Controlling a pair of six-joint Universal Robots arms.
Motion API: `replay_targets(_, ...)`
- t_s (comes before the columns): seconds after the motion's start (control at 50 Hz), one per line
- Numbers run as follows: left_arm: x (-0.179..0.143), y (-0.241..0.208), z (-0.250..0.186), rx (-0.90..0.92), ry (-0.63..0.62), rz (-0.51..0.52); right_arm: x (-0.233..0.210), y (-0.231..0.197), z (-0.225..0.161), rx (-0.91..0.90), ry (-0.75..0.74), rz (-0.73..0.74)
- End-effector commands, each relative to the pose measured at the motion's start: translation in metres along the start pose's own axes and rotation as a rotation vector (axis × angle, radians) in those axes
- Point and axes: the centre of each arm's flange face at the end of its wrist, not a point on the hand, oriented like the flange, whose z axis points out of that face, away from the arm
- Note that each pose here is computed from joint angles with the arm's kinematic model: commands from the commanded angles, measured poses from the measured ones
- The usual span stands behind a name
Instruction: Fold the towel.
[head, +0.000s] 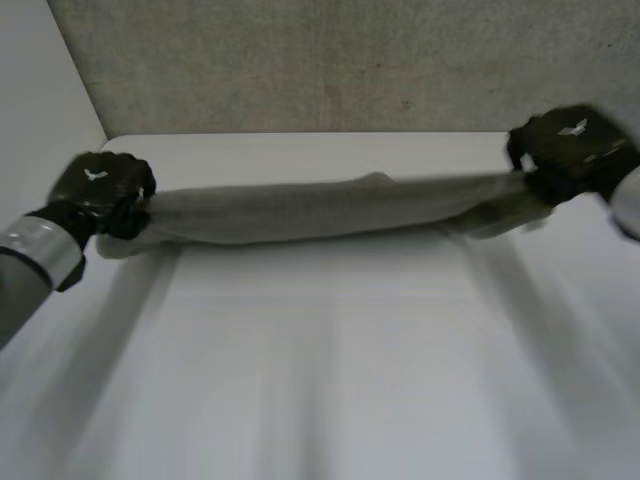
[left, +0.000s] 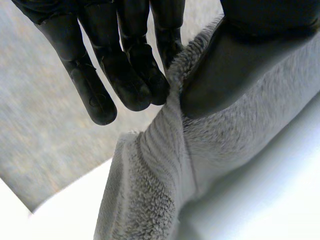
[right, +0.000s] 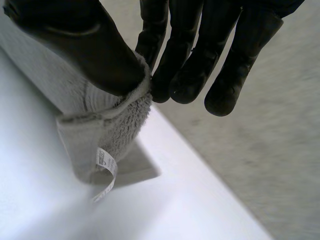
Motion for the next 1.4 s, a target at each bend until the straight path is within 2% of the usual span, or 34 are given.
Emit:
replay_targets(0.02,-0.009,-0.039,-0.031,0.121,-0.024,0.049,0.030,-0.033,-0.030,0.062,0.039,-0.015)
replay_targets(0.1,-0.007,-0.039,-0.029,0.130,0.009,0.052,0.027,-0.031,-0.027,0.064,0.005,-0.007)
replay_targets(0.2,-0.009,-0.015,-0.011,0.064,0.035,0.020,0.019,0.000,-0.003,-0.006,-0.046,0.034)
replay_targets(0.32,-0.017,0.018,0.036,-0.003,0.055,-0.007,-0.011,0.016,0.036,-0.053,-0.090,-0.002)
replay_targets(0.56,-0.022,0.036,0.116,-0.003,0.078,-0.006,-0.023,0.053,0.111,-0.071,-0.025,-0.059)
replay_targets(0.78,-0.011,0.052,0.150,0.021,0.077,0.010,-0.029,0.074,0.149,-0.062,0.038,-0.080)
replay_targets(0.9,-0.004,0.058,0.151,0.007,0.082,0.006,-0.033,0.078,0.152,-0.067,0.043,-0.080)
replay_targets(1.12,-0.016,0.048,0.142,-0.049,-0.045,-0.008,-0.036,0.055,0.149,-0.020,0.105,-0.062)
replay_targets(1.22,-0.022,0.031,0.120,-0.082,-0.062,-0.021,-0.031,0.037,0.123,-0.026,0.090,0.027)
replay_targets(1.4,-0.017,0.018,0.084,-0.108,-0.062,-0.020,-0.041,0.042,0.082,-0.116,0.042,0.038)
